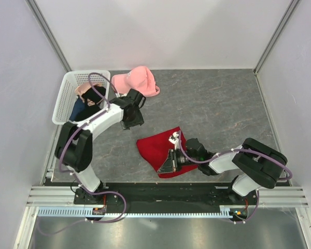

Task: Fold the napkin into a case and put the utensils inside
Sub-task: Fold the lower triangle-folded napkin at the center of the board.

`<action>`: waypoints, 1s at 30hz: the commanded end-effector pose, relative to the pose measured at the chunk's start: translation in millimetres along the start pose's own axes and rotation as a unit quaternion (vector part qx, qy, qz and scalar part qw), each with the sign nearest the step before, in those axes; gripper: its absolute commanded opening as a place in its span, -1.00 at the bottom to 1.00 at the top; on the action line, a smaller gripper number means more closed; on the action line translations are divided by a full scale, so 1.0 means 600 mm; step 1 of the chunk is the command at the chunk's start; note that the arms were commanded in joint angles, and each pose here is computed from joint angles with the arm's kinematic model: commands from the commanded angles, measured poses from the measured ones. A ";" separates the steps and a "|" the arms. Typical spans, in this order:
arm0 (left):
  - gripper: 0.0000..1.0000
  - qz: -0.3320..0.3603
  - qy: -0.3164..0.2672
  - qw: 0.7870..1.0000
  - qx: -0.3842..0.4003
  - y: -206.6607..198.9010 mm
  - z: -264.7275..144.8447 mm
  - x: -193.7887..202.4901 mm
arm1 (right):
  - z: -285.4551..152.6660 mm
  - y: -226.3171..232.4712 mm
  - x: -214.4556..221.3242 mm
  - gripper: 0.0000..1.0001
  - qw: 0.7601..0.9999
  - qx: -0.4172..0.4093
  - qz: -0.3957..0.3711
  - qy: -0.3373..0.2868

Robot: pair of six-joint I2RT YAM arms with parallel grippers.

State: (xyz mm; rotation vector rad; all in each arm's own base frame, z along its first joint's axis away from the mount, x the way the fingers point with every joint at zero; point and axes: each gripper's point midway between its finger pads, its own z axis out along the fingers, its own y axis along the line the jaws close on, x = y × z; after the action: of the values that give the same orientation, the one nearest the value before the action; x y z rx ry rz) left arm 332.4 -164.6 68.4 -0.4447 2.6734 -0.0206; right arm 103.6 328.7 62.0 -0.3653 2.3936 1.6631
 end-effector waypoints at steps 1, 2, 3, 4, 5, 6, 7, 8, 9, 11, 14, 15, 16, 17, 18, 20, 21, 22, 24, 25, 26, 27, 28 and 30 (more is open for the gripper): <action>0.32 0.009 -0.023 0.996 0.083 -0.026 -0.058 -0.011 | 0.017 0.028 -0.032 -1.00 1.000 -0.020 -0.012 -0.014; 0.33 0.001 -0.023 0.995 0.094 -0.020 -0.073 -0.004 | 0.018 0.029 -0.036 -1.00 1.000 -0.019 -0.010 -0.018; 0.33 -0.003 -0.012 0.994 0.109 -0.021 -0.081 0.009 | 0.020 0.032 -0.042 -1.00 1.000 -0.020 -0.010 -0.020; 0.35 -0.011 -0.006 0.993 0.119 -0.019 -0.089 0.018 | 0.021 0.033 -0.043 -1.00 1.000 -0.017 -0.010 -0.022; 0.35 -0.030 -0.001 0.991 0.131 -0.010 -0.099 0.035 | 0.022 0.035 -0.046 -1.00 1.000 -0.016 -0.010 -0.024; 0.35 -0.040 0.012 0.987 0.152 -0.013 -0.109 0.050 | 0.022 0.038 -0.054 -1.00 0.999 -0.013 -0.011 -0.031; 0.36 -0.055 0.015 0.985 0.162 -0.009 -0.112 0.060 | 0.022 0.040 -0.057 -1.00 0.999 -0.013 -0.013 -0.034; 0.36 -0.086 0.034 0.981 0.171 -0.004 -0.103 0.087 | 0.022 0.044 -0.061 -1.00 0.999 -0.014 -0.015 -0.037; 0.36 -0.104 0.030 0.973 0.206 -0.010 -0.128 0.088 | 0.021 0.049 -0.067 -1.00 0.999 -0.014 -0.017 -0.045; 0.38 -0.150 0.042 0.965 0.211 0.002 -0.124 0.109 | 0.019 0.059 -0.074 -1.00 0.998 -0.018 -0.021 -0.051; 0.57 -0.211 0.055 0.947 0.235 -0.003 -0.130 0.116 | 0.018 0.065 -0.077 -1.00 0.998 -0.021 -0.022 -0.052; 0.57 -0.224 0.058 0.942 0.243 -0.007 -0.127 0.114 | 0.018 0.066 -0.078 -1.00 0.998 -0.022 -0.023 -0.053; 0.57 -0.240 0.069 0.939 0.237 -0.002 -0.116 0.120 | 0.017 0.067 -0.078 -1.00 0.998 -0.022 -0.025 -0.053; 0.57 -0.260 0.078 0.933 0.234 -0.003 -0.111 0.122 | 0.016 0.070 -0.079 -1.00 0.998 -0.024 -0.026 -0.055; 0.57 -0.269 0.088 0.927 0.248 -0.012 -0.112 0.119 | 0.016 0.069 -0.079 -1.00 0.998 -0.022 -0.026 -0.055; 0.57 -0.291 0.117 0.916 0.251 -0.017 -0.096 0.129 | 0.014 0.069 -0.079 -1.00 0.998 -0.020 -0.027 -0.056; 0.57 -0.300 0.126 0.912 0.251 -0.021 -0.085 0.131 | 0.013 0.068 -0.080 -1.00 0.998 -0.019 -0.027 -0.058; 0.56 -0.311 0.135 0.907 0.248 -0.024 -0.081 0.133 | 0.014 0.068 -0.079 -1.00 0.998 -0.020 -0.027 -0.057; 0.51 -0.316 0.141 0.906 0.243 -0.024 -0.072 0.135 | 0.013 0.069 -0.080 -1.00 0.998 -0.021 -0.029 -0.059; 0.50 -0.322 0.141 0.906 0.235 -0.022 -0.065 0.135 | 0.014 0.068 -0.080 -1.00 0.998 -0.020 -0.028 -0.060; 0.49 -0.326 0.140 0.906 0.233 -0.021 -0.062 0.136 | 0.014 0.069 -0.081 -1.00 0.998 -0.020 -0.029 -0.060; 0.48 -0.326 0.142 0.905 0.231 -0.021 -0.060 0.137 | 0.014 0.069 -0.080 -1.00 0.998 -0.020 -0.029 -0.059; 0.47 -0.329 0.146 0.905 0.225 -0.019 -0.057 0.140 | 0.013 0.069 -0.082 -1.00 0.997 -0.020 -0.029 -0.062; 0.47 -0.329 0.148 0.907 0.217 -0.015 -0.055 0.143 | 0.013 0.069 -0.082 -1.00 0.997 -0.019 -0.032 -0.061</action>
State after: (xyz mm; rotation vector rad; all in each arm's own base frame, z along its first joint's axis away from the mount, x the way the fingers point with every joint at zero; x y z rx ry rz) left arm 239.4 -195.3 56.0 -1.1460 2.5868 -0.8547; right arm 129.8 346.4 89.5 -0.2984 2.3365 1.6330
